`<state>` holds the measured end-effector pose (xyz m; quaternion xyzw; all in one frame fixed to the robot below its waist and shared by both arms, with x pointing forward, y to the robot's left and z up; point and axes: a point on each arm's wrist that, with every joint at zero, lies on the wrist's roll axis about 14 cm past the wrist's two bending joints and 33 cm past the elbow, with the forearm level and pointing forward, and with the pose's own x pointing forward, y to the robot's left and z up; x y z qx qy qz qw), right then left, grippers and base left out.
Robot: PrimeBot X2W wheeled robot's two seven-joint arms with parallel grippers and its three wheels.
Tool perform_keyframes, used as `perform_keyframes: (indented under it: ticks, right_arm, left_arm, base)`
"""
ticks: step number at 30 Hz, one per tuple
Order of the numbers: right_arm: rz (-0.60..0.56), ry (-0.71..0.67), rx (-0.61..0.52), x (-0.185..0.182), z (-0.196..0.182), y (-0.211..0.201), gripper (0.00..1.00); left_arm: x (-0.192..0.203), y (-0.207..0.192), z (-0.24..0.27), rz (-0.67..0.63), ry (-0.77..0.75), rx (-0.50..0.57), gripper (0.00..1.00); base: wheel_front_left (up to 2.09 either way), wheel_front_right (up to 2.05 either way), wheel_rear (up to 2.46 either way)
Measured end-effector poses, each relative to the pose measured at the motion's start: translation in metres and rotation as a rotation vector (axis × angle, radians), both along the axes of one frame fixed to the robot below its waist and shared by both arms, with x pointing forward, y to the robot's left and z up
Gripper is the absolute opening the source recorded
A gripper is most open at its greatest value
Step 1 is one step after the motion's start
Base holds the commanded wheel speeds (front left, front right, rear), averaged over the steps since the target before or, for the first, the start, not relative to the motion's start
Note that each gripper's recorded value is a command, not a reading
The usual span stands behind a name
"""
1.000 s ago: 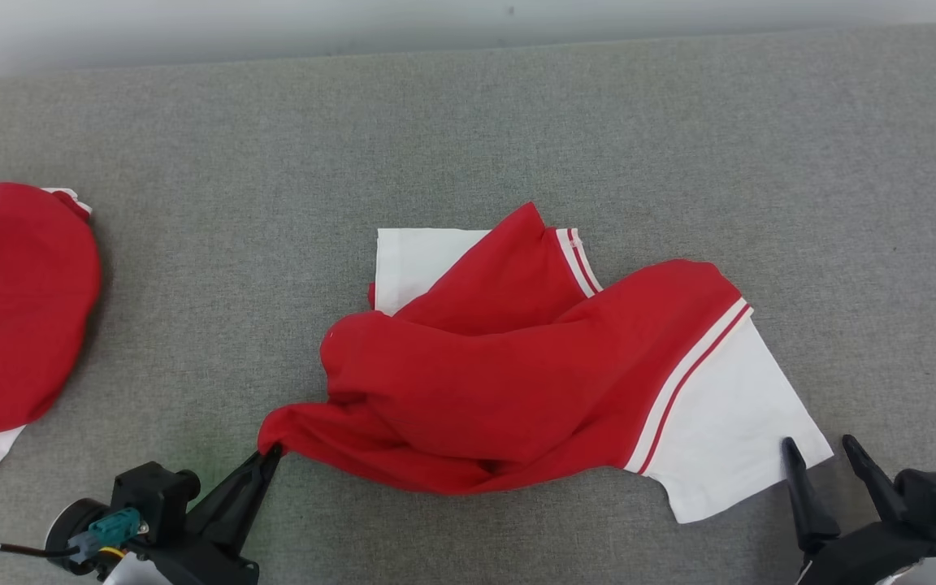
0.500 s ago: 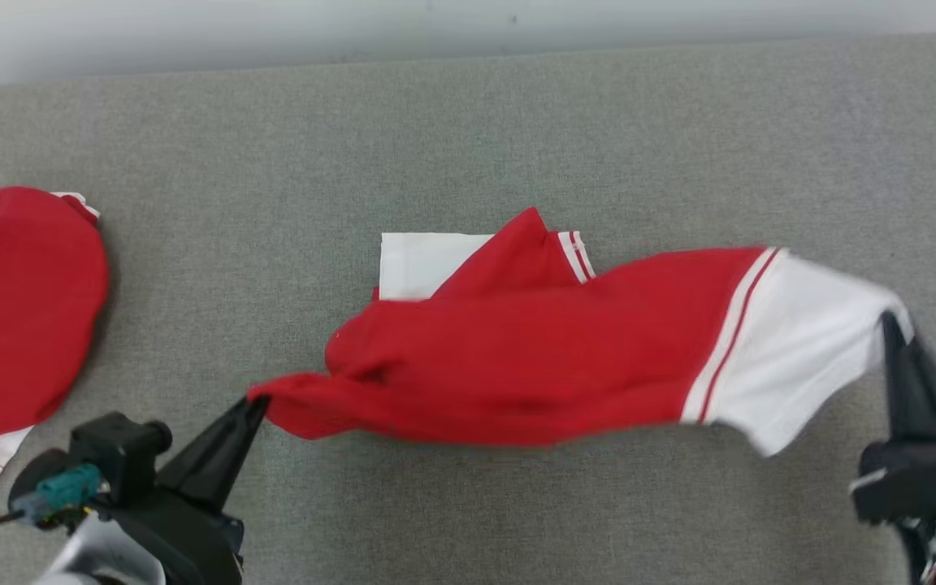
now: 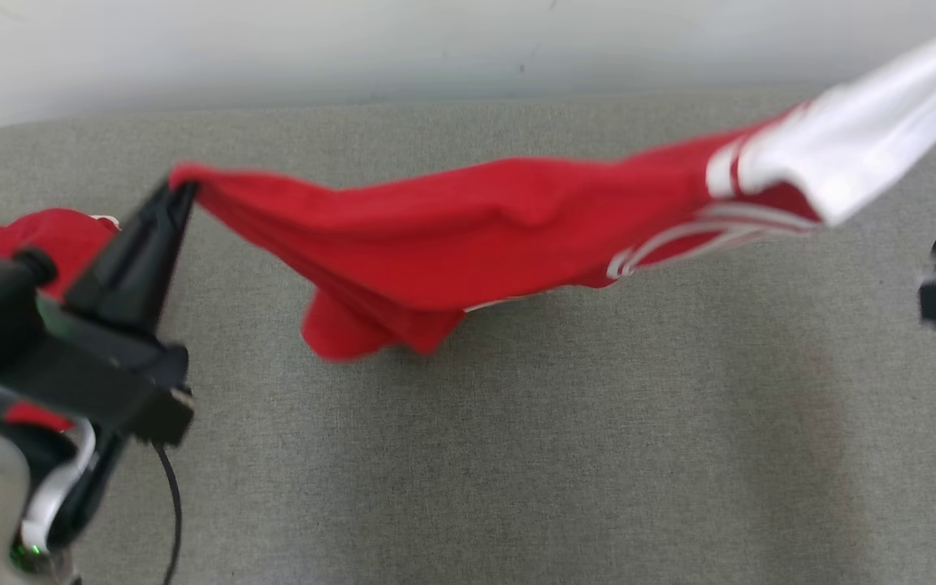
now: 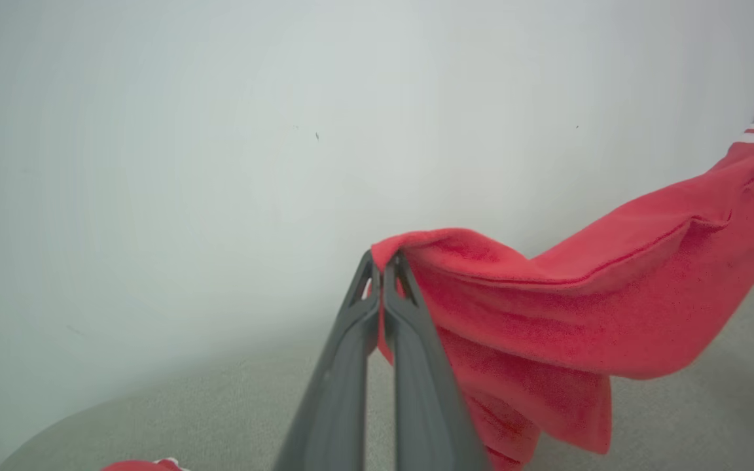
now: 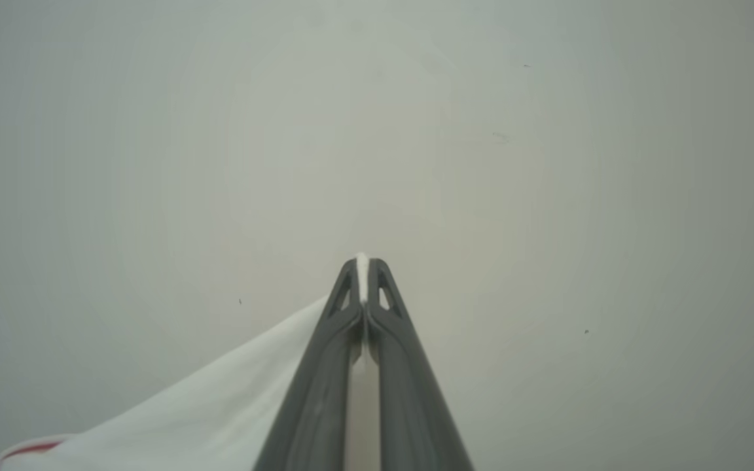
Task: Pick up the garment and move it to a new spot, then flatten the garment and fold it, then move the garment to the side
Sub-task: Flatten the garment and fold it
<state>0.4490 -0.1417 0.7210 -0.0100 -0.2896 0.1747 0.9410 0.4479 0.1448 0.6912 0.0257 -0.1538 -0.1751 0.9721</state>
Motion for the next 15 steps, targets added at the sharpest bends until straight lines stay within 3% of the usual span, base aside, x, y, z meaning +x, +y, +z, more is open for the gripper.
perform_keyframes:
  ticks: [7,15]
  right_arm:
    - [0.005,-0.226,-0.022,-0.012,0.073,0.007,0.0]
    - [0.015,-0.288,-0.048,-0.016,0.097,0.013,0.0]
  left_arm:
    - [-0.01,0.009,0.088,0.067,-0.266,-0.026,0.0]
    - [-0.016,0.001,0.126,0.06,-0.366,-0.017,0.0]
  base:
    - [0.0,0.0,0.0]
    - [0.0,0.0,0.0]
